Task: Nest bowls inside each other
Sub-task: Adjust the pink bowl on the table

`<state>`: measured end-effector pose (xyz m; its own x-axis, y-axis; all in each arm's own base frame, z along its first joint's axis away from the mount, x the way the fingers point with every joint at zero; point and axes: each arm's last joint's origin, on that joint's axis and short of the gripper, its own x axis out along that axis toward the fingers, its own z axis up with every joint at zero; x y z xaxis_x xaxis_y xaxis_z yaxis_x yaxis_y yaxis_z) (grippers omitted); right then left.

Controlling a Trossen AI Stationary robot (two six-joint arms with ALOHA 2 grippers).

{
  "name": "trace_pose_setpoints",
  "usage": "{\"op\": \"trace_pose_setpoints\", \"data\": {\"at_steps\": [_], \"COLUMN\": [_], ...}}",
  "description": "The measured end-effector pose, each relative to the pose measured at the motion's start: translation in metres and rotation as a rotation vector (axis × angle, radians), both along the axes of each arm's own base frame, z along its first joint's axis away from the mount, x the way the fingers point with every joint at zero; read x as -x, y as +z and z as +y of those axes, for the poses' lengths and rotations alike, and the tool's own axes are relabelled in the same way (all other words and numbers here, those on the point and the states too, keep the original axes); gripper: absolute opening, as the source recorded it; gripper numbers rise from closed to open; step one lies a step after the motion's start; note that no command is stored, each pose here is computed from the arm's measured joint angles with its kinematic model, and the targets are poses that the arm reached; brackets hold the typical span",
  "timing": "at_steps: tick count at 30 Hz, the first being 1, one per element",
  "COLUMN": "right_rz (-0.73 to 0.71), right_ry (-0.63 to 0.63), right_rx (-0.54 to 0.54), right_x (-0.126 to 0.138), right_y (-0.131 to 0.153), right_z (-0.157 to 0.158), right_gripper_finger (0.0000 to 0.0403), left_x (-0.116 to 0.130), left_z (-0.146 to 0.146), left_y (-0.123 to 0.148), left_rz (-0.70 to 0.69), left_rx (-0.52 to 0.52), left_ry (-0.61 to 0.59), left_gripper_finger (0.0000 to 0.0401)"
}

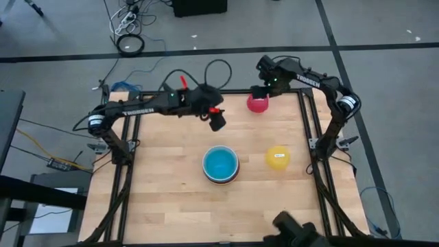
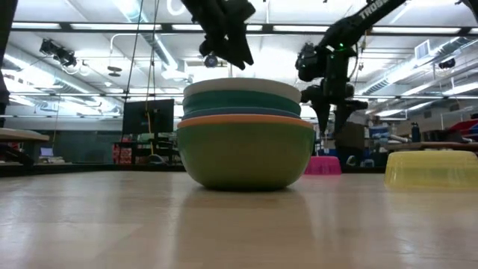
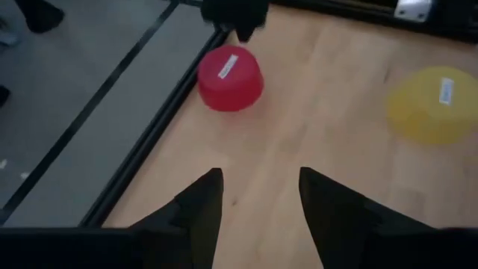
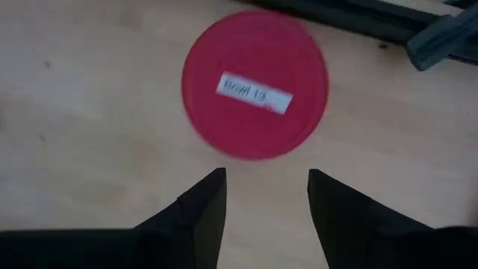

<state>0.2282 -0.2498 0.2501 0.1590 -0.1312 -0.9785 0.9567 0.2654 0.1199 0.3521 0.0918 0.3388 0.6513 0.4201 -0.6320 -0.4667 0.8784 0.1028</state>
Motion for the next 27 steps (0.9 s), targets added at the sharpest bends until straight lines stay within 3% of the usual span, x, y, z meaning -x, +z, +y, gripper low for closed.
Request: {"op": "trace_pose_setpoints", "data": {"at_steps": [4,8,19,23,27], "right_rz": [-0.091,-0.154,-0.208,-0.231,-0.179], "right_ry": [-0.104,-0.148,-0.141,-0.182,-0.215], "right_rx": [-0.060,-0.098,0.028,-0.046,-0.162], "right_x": [0.018,0.026,0.016,0.026,0.033], "right_y": [-0.006,-0.011,-0.011,-0.015,-0.033], "right_z": [-0.017,-0.023,-0.030,-0.035,-0.039], "right_gripper_finger": [0.0188,0.0189,0.0174,0.0166,0.0164], "left_x": [0.000,-0.003,-0.024,-0.035,-0.054], "left_z": [0.020,0.044,0.128,0.151,0.172], "left_y": [0.000,-0.006,-0.069,-0.075,-0.076], "left_rz": [-0.049,-0.119,-0.330,-0.487,-0.530], "left_rx": [0.023,0.129,0.581,0.717,0.839], "left_ry": [0.022,-0.014,-0.067,-0.094,-0.124], "left_gripper_finger": [0.0186,0.0186,0.0186,0.0186,0.0186]}}
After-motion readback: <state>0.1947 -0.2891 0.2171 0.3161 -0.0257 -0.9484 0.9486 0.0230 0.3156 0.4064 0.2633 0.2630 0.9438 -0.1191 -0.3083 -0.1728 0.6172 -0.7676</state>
